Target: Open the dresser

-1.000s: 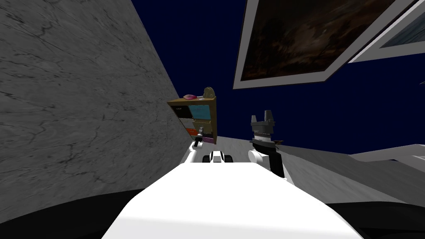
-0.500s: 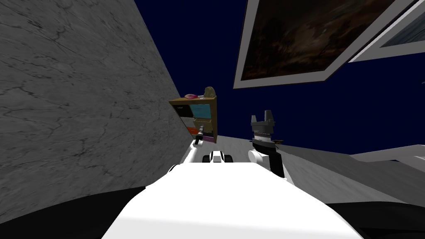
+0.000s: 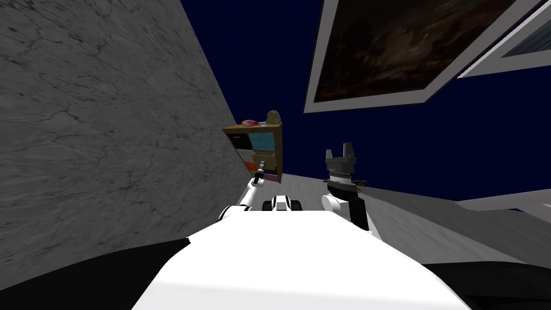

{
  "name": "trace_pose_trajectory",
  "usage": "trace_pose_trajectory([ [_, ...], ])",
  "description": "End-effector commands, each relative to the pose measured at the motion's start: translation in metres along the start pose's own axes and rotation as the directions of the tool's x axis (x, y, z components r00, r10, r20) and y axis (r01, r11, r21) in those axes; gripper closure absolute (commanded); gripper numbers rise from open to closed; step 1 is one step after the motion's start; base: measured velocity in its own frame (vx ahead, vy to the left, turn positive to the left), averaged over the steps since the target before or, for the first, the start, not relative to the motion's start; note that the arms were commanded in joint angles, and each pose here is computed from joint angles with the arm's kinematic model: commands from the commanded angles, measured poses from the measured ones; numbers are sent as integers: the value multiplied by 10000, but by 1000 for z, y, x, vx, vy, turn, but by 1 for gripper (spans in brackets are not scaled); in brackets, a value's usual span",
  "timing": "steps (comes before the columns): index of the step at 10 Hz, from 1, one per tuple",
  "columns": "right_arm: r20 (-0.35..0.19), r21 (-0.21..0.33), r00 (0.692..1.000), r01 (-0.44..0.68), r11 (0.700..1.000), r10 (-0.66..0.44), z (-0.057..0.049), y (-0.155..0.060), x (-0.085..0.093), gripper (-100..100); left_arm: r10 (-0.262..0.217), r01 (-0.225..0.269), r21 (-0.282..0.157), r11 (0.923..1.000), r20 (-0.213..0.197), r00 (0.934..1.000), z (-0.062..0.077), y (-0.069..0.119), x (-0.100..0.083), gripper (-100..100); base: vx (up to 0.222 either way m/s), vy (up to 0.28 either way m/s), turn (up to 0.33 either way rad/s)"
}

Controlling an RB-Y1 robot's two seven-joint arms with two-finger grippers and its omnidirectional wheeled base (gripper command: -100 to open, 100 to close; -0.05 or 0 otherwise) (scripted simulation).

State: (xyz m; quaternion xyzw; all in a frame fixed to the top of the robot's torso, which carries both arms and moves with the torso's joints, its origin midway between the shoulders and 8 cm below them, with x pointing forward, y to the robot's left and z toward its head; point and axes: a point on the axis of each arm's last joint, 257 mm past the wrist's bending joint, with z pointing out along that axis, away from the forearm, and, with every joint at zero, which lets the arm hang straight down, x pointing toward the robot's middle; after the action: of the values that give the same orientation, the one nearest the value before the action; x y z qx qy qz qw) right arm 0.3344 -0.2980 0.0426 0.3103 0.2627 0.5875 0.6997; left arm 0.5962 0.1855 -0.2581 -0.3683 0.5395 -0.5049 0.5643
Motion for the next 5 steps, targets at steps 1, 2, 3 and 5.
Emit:
trace_pose_trajectory([
  [1,0,1,10000,0,10000,0,0,0,0,0,1,-2,-67,10000,-43,10000,3,2,2,100,-15,1,-3],
  [2,0,1,10000,0,10000,0,0,0,0,0,0,0,-119,9999,-13,10000,3,3,9,100,-55,51,-14],
  [3,-1,0,10000,1,10000,-1,0,0,0,0,3,-3,-135,9999,4,10000,3,2,12,100,-105,99,-34],
  [5,-2,-1,10000,1,10000,-1,0,0,0,0,12,-12,-186,9998,51,10000,4,1,22,100,-154,115,-35],
])
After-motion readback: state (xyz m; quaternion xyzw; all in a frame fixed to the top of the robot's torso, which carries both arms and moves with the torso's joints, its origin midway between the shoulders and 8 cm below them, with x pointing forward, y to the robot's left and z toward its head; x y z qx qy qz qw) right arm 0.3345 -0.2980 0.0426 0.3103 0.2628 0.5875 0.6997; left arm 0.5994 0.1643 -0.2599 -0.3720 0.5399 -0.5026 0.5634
